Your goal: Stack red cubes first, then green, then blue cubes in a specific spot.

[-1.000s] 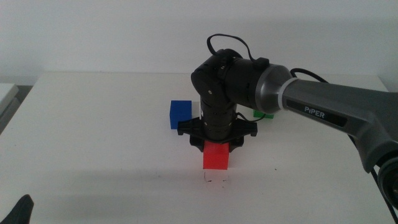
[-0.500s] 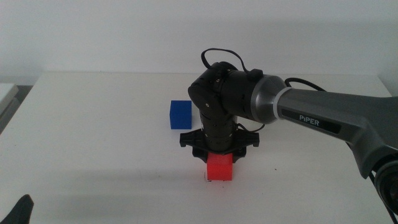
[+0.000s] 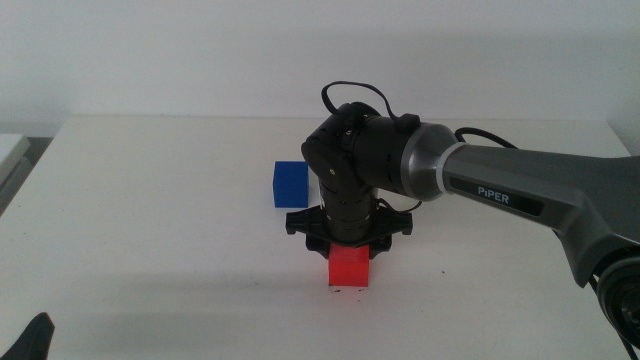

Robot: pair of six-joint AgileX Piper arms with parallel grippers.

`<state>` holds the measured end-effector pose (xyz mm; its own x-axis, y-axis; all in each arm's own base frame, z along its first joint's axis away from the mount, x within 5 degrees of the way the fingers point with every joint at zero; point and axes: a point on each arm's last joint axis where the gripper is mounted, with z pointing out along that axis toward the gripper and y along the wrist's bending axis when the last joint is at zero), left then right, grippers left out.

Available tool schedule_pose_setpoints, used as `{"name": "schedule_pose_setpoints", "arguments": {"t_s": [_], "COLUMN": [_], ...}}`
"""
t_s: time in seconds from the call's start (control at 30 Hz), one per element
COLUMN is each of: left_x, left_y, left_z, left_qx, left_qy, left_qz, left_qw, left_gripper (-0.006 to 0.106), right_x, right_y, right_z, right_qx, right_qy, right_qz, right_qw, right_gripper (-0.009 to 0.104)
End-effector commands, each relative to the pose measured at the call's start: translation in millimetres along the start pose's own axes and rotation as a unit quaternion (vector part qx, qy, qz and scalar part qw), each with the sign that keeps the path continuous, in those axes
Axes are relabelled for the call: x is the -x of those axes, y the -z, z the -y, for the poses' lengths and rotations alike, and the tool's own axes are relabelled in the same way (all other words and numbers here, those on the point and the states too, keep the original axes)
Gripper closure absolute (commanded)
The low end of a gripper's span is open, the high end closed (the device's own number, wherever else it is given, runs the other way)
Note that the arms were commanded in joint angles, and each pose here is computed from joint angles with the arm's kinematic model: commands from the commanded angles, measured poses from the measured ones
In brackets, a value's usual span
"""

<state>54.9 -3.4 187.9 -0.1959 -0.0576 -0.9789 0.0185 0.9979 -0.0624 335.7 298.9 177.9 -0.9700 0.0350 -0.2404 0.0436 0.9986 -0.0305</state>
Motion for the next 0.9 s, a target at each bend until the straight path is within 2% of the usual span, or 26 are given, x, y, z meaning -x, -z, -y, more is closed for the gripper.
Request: {"name": "schedule_pose_setpoints", "arguments": {"t_s": [0.0,0.03,0.13,0.2,0.27,0.33,0.53,0.67,0.87], "left_x": [1,1,1,1,1,1,1,1,1], "left_y": [0,0,0,0,0,0,0,0,0], "left_z": [0,0,0,0,0,0,0,0,0], "left_qx": [0.002,0.002,0.002,0.002,0.002,0.002,0.002,0.002,0.002], "left_qy": [0.004,0.004,0.004,0.004,0.004,0.004,0.004,0.004,0.004], "left_qz": [0.008,0.008,0.008,0.008,0.008,0.008,0.008,0.008,0.008], "left_qw": [1.000,1.000,1.000,1.000,1.000,1.000,1.000,1.000,1.000], "left_gripper": [0.008,0.008,0.008,0.008,0.008,0.008,0.008,0.008,0.008], "right_x": [-1,0,-2,0,10,27,92,126,148], "right_y": [-2,3,21,45,66,77,66,50,24], "right_z": [2,3,2,6,20,40,107,127,128], "right_qx": [-0.014,-0.012,-0.008,0.005,0.013,0.021,0.006,0.012,0.022], "right_qy": [0.003,0.002,0.031,0.064,0.088,0.076,0.052,0.033,0.011], "right_qz": [-0.003,0.001,0.021,0.039,0.058,0.079,0.119,0.149,0.147], "right_qw": [1.000,1.000,0.999,0.997,0.994,0.994,0.991,0.988,0.989], "right_gripper": [0.066,0.037,0.013,0.003,0.002,0.002,0.002,0.002,0.002]}}
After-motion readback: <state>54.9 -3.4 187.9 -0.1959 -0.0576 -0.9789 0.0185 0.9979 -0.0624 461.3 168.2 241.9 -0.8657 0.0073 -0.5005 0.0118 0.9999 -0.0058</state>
